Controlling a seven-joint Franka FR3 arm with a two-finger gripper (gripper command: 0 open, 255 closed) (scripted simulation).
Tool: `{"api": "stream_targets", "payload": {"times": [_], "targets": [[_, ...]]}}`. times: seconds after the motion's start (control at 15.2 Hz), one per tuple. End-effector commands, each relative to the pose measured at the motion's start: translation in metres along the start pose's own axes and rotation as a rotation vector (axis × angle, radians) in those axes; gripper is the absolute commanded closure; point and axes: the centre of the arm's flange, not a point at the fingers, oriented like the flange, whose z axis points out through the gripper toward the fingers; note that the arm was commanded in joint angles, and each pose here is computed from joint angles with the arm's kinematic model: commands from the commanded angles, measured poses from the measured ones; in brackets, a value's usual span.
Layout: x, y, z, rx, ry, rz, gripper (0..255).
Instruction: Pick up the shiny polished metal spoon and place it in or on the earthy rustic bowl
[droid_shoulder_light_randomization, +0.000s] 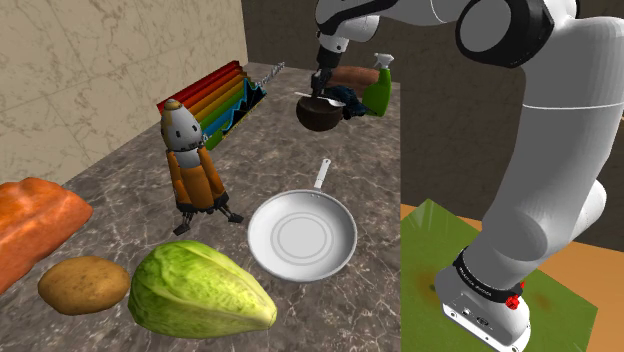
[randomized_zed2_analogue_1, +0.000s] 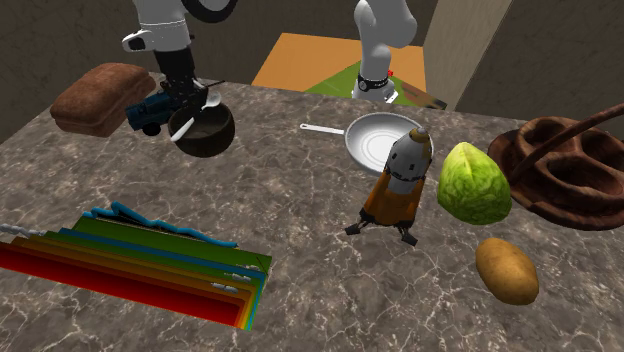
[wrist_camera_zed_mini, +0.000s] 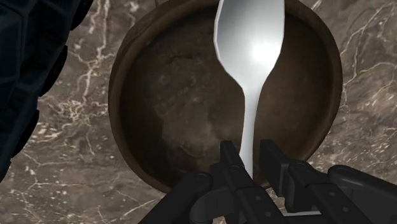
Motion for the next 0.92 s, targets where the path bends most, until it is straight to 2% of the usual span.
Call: {"api": "stream_targets", "payload": {"times": [0.0, 0.4, 0.46, 0.79, 0.86], "targets": [[-0.001, -0.001, 0.004, 0.000, 0.000, 0.000, 255], [-0.001, -0.001, 0.004, 0.000, 0.000, 0.000, 255], [-0.001, -0.001, 0.004, 0.000, 0.000, 0.000, 0], [-0.001, -0.001, 0.004, 0.000, 0.000, 0.000, 0], [-0.001, -0.001, -0.009, 0.000, 0.000, 0.000, 0]]}}
